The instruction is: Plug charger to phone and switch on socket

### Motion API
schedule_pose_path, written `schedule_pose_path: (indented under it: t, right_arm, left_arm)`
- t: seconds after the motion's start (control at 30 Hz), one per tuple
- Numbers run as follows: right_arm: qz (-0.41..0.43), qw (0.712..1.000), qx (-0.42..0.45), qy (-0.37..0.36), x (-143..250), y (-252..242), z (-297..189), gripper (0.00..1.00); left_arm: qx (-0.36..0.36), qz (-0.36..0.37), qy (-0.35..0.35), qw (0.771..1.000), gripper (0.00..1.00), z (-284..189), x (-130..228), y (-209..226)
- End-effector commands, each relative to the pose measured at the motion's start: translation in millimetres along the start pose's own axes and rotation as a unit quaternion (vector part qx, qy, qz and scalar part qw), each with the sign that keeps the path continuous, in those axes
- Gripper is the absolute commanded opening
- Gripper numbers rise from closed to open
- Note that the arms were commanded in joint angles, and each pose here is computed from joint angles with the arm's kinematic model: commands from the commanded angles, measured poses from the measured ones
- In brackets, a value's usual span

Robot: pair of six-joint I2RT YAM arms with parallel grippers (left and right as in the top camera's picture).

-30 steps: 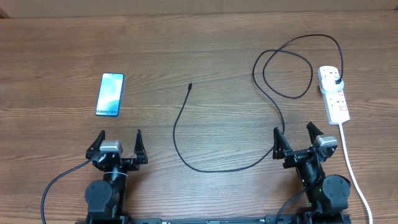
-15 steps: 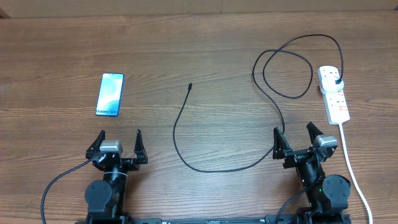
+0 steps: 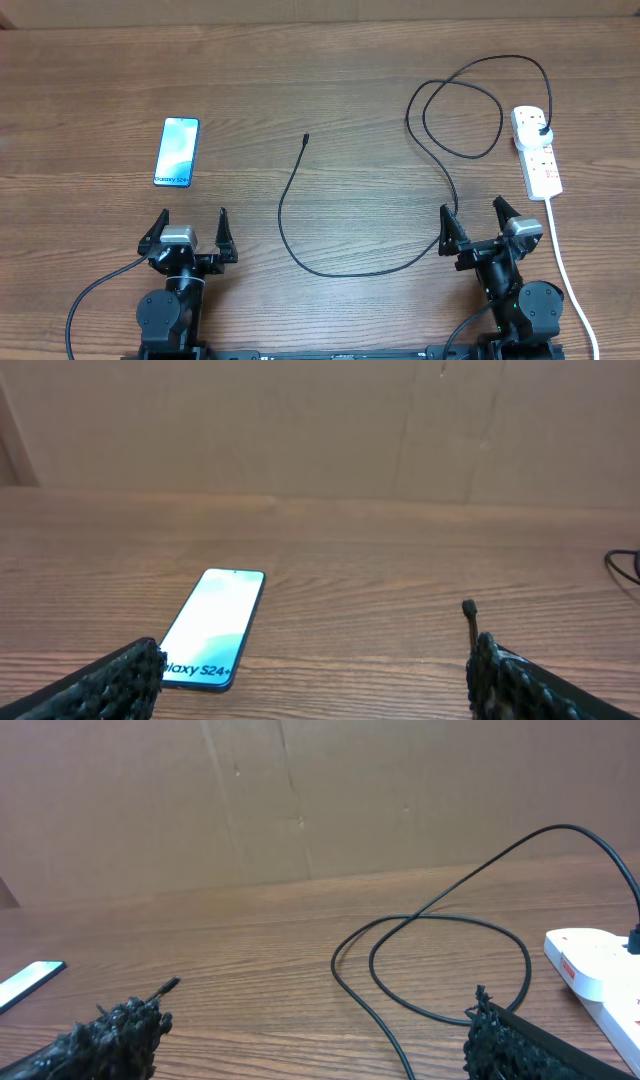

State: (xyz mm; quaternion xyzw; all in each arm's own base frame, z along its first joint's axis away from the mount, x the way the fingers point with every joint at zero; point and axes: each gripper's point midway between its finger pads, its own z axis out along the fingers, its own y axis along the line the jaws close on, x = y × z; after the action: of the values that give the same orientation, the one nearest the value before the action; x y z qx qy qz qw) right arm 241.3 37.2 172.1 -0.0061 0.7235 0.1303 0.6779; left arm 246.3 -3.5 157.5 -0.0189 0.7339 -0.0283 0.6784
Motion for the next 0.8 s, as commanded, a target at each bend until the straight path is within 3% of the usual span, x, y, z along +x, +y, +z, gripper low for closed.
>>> schedule_pose_path:
  t: [0.0, 0.77]
  right_arm:
    - [-0.001, 1.000, -0.004, -0.002, 0.8, 1.6, 0.0, 1.00]
    - [-0.001, 1.000, -0.004, -0.002, 0.8, 1.6, 0.0, 1.00]
  left_arm:
    - [-0.011, 0.007, -0.007, 1.000, 0.99, -0.2, -1.3, 4.5]
    - [-0.008, 0.003, -0.059, 0.998, 1.00, -9.6, -47.5, 1.3]
